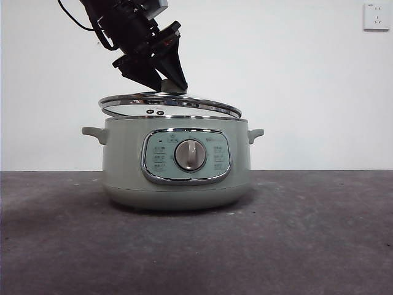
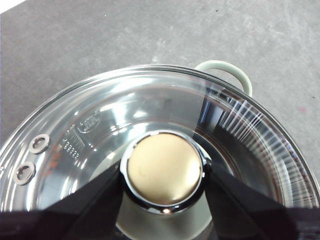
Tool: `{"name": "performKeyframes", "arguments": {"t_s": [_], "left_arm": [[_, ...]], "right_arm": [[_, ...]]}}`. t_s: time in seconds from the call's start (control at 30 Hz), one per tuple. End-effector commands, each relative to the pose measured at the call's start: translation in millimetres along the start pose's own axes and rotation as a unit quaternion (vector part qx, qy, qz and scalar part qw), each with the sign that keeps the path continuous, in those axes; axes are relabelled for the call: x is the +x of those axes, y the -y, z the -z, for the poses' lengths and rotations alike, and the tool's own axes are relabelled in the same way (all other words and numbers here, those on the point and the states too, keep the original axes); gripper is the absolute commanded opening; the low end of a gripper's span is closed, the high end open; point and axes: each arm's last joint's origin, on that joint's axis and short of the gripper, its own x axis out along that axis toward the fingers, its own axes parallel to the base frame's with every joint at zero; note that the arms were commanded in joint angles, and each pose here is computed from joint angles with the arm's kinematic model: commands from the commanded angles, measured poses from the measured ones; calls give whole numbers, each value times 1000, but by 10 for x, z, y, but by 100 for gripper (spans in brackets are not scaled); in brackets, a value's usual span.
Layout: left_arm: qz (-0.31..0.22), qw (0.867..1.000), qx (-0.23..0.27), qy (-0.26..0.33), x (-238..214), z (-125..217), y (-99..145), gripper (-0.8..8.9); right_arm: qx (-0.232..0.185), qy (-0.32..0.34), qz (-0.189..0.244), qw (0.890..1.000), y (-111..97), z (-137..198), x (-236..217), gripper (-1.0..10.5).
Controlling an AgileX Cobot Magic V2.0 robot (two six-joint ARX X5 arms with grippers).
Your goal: Pick up the egg,open the lid,put the egg in the pot,close the lid
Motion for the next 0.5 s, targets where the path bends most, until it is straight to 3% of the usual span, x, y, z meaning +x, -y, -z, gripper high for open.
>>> {"name": "performKeyframes", "arguments": {"t_s": [0.03,0.5], "left_arm": [[-1,1000,10,23,-24,-51,2,-6],[9,1000,12,13,127,-27,58,-6]], "right_arm": [[3,-14,3,1000,6,40,4,470],[3,-14,5,1000,7,40,4,470]]}}
